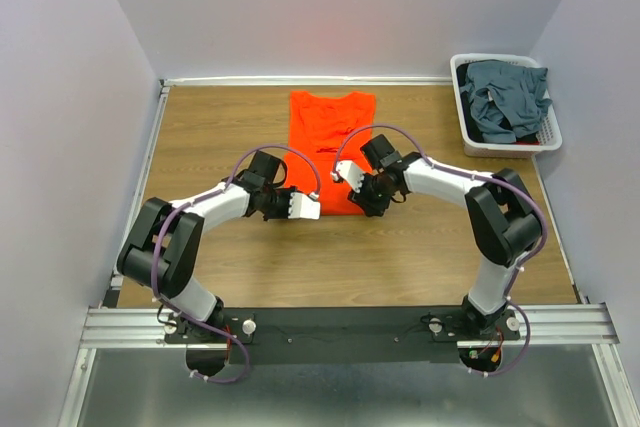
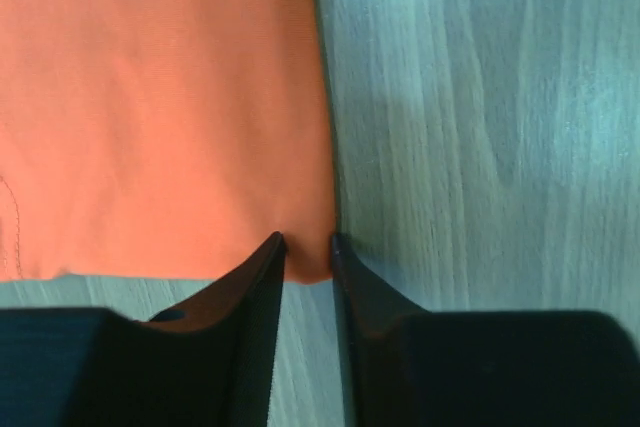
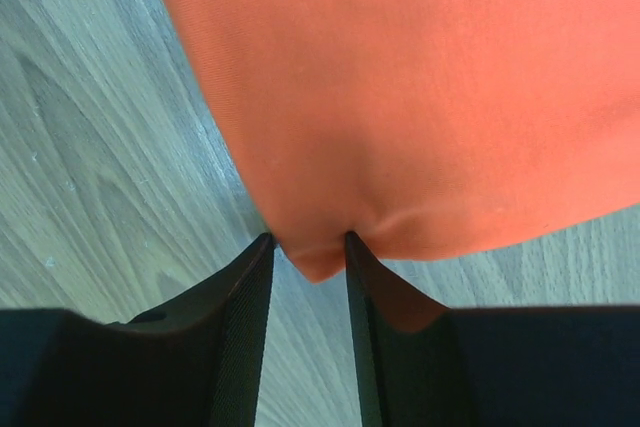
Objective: Fold and stack the t-shirts
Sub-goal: Fold the tshirt
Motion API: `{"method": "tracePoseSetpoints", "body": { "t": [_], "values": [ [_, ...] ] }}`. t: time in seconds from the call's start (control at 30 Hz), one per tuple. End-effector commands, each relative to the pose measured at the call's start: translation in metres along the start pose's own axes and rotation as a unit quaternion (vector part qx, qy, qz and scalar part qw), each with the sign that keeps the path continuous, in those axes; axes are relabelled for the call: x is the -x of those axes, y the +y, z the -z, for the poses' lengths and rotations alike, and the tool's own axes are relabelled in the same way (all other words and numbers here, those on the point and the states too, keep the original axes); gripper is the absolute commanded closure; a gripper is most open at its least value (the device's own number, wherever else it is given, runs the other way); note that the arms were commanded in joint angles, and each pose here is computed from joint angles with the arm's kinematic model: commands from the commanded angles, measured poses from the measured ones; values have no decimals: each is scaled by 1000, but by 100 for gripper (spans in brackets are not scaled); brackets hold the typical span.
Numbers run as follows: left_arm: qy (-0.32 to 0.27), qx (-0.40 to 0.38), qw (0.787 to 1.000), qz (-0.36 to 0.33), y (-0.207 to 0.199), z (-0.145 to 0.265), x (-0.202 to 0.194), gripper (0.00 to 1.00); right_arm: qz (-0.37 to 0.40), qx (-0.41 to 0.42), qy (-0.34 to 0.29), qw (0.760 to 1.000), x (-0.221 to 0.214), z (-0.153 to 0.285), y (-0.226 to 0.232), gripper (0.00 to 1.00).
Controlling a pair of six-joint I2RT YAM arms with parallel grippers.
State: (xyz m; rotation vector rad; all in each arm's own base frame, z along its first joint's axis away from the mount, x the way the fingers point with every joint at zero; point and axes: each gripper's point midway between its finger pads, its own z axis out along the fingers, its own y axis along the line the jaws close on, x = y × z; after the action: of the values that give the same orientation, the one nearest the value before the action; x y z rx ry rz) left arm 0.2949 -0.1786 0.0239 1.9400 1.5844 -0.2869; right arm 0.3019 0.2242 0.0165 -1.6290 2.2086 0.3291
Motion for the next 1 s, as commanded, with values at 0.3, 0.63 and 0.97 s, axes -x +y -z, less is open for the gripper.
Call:
{"method": "tracePoseSetpoints", "body": {
  "t": [0.3, 0.63, 0.97],
  "values": [
    [15, -9, 1000, 10, 0, 9, 2, 100, 18, -37, 34, 999, -19, 6, -6, 99],
    [-13, 39, 999, 0, 44, 54, 42, 100, 31, -66, -17, 997, 33, 67, -25, 100],
    [-38, 59, 998, -7, 50, 105, 78, 100, 37, -53, -18, 998, 42, 116, -16, 99]
  ]
}}
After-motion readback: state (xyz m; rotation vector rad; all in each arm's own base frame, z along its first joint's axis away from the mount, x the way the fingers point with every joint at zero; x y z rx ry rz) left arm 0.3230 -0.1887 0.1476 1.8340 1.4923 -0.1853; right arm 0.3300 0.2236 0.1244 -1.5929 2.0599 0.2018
